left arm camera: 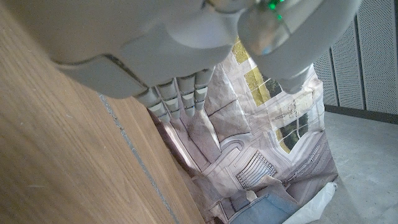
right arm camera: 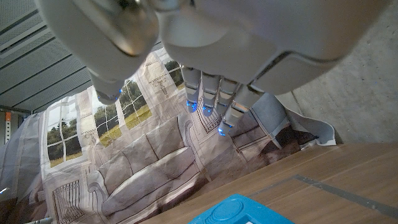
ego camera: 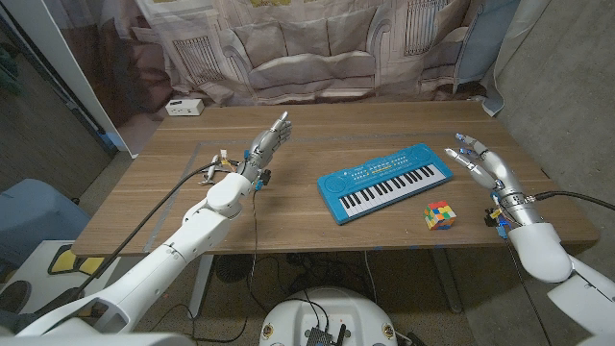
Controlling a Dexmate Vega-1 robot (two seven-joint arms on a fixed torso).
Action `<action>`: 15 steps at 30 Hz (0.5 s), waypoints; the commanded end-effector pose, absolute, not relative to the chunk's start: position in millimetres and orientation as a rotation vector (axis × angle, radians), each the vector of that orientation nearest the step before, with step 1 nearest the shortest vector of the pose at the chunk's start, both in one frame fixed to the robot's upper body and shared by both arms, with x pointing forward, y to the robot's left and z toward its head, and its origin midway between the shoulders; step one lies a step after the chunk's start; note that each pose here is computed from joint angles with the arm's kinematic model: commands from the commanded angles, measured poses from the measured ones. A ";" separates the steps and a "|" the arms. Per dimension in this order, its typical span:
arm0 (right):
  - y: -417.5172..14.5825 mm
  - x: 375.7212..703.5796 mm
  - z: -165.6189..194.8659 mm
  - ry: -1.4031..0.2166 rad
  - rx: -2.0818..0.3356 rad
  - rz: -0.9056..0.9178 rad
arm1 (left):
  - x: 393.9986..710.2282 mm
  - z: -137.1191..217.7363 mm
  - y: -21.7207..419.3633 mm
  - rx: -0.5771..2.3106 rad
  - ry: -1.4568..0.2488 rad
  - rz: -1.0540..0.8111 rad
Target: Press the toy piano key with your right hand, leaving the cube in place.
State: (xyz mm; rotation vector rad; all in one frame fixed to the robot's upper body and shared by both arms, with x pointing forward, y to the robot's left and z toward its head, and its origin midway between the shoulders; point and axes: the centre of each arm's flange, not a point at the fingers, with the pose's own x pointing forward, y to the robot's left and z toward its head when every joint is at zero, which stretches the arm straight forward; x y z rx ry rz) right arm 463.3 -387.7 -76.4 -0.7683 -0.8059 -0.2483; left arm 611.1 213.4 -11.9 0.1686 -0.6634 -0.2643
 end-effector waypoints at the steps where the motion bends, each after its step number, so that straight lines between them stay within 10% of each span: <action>1: -381.8 461.5 -82.2 -0.814 -0.920 -0.303 | 615.0 -10.7 206.6 0.170 -0.663 -0.285; 15: -379.0 457.0 -75.8 -0.780 -1.011 -0.334 | 609.2 -10.1 209.5 0.169 -0.671 -0.274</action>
